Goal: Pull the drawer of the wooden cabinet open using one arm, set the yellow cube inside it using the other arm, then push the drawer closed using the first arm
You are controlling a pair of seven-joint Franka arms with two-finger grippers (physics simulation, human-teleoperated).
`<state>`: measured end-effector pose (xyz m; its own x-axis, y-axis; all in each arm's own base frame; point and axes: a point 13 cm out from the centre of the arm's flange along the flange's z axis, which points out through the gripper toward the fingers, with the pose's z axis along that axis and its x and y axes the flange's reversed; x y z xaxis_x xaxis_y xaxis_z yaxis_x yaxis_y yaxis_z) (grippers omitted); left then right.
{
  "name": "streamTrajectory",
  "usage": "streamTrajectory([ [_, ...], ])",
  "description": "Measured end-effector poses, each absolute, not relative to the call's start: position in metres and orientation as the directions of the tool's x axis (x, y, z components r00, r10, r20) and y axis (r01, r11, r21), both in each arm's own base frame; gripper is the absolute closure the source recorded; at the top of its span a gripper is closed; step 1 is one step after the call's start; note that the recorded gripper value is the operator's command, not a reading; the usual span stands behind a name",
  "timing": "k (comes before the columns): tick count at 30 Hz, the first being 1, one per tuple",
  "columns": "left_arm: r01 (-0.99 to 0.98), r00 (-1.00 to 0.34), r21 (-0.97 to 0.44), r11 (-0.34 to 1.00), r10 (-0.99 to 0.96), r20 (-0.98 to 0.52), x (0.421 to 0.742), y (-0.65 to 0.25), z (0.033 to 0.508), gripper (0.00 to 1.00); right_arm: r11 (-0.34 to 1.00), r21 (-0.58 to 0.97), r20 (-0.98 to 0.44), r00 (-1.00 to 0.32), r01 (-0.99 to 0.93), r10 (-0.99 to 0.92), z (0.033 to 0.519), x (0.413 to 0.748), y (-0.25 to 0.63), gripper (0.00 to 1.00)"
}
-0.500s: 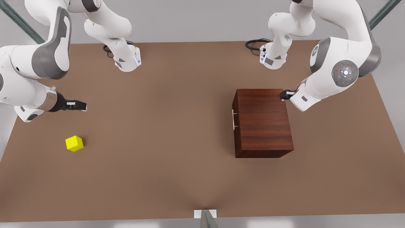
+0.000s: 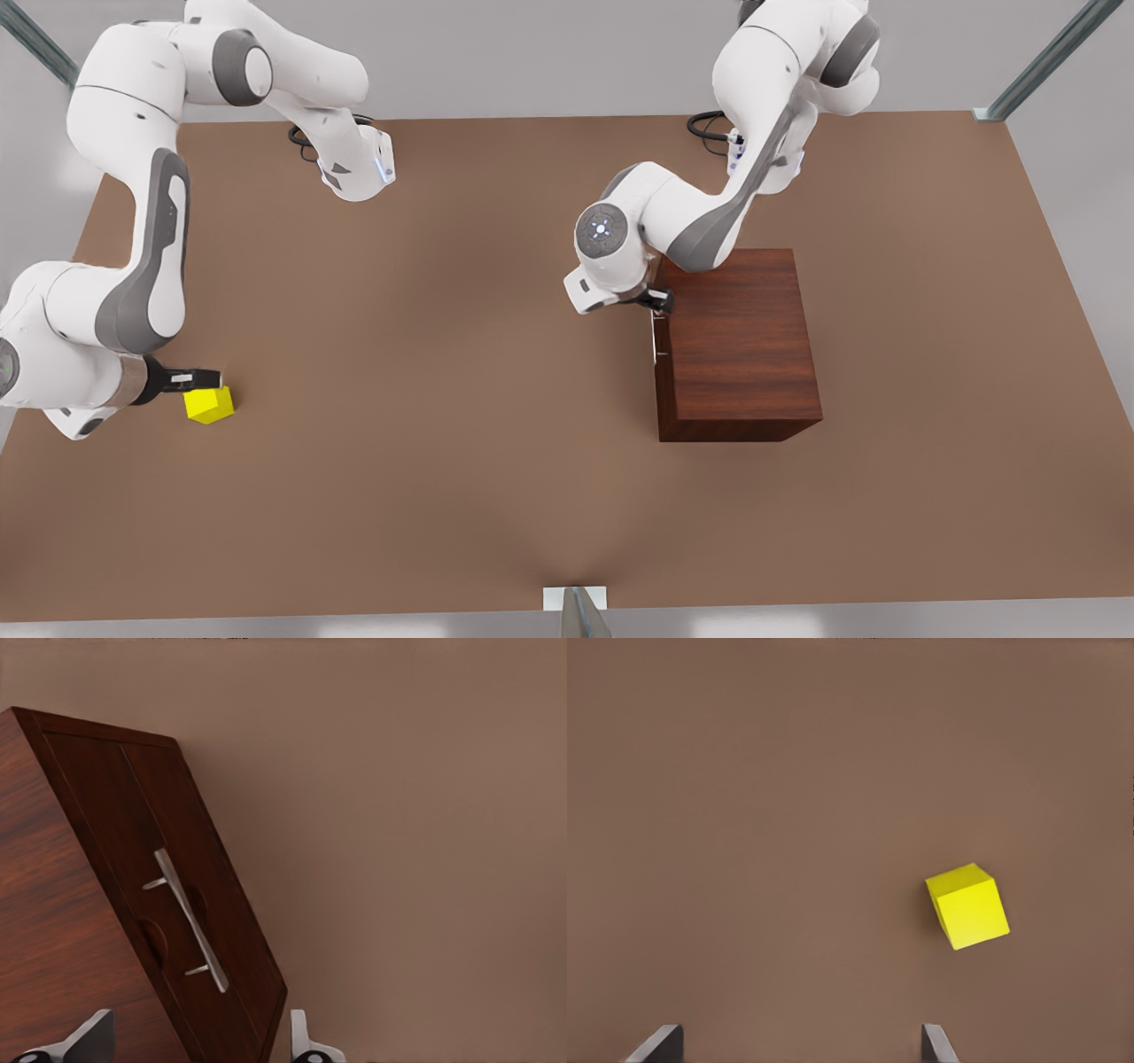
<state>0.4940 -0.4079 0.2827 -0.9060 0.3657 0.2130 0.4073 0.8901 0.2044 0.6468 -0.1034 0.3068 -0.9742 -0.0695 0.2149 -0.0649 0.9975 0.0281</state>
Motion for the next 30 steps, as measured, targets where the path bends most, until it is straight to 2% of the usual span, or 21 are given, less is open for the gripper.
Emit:
streamTrajectory([
  [3, 0.39, -0.918, 0.275, 0.879, 0.346, 0.194, 0.499, -0.414, 0.25, 0.04, 0.992, 0.02, 0.192, -0.974, -0.121, -0.123, 0.264, 0.661, -0.138, 0.0],
  [7, 0.354, -0.935, 0.309, 0.883, 0.319, 0.157, 0.496, -0.426, 0.238, 0.11, 0.973, 0.009, 0.17, -0.958, -0.232, -0.23, 0.213, 0.676, -0.168, 0.0],
  [9, 0.326, -0.945, 0.331, 0.886, 0.295, 0.141, 0.498, -0.425, 0.233, 0.11, 0.958, 0.006, 0.157, -0.946, -0.286, -0.283, 0.197, 0.68, -0.18, 0.0],
  [14, 0.219, -0.976, 0.398, 0.891, 0.196, 0.097, 0.511, -0.409, 0.215, 0.11, 0.924, 0.021, 0.153, -0.912, -0.382, -0.38, 0.154, 0.664, -0.203, 0.0],
  [22, 0.063, -0.998, 0.434, 0.899, 0.055, 0.031, 0.52, -0.398, 0.205, 0.11, 0.877, 0.029, 0.119, -0.87, -0.479, -0.479, 0.123, 0.639, -0.221, 0.0],
  [30, -0.037, -0.999, 0.449, 0.893, -0.041, -0.001, 0.524, -0.389, 0.19, 0.11, 0.852, 0.02, 0.092, -0.848, -0.523, -0.523, 0.104, 0.631, -0.229, 0.0],
])
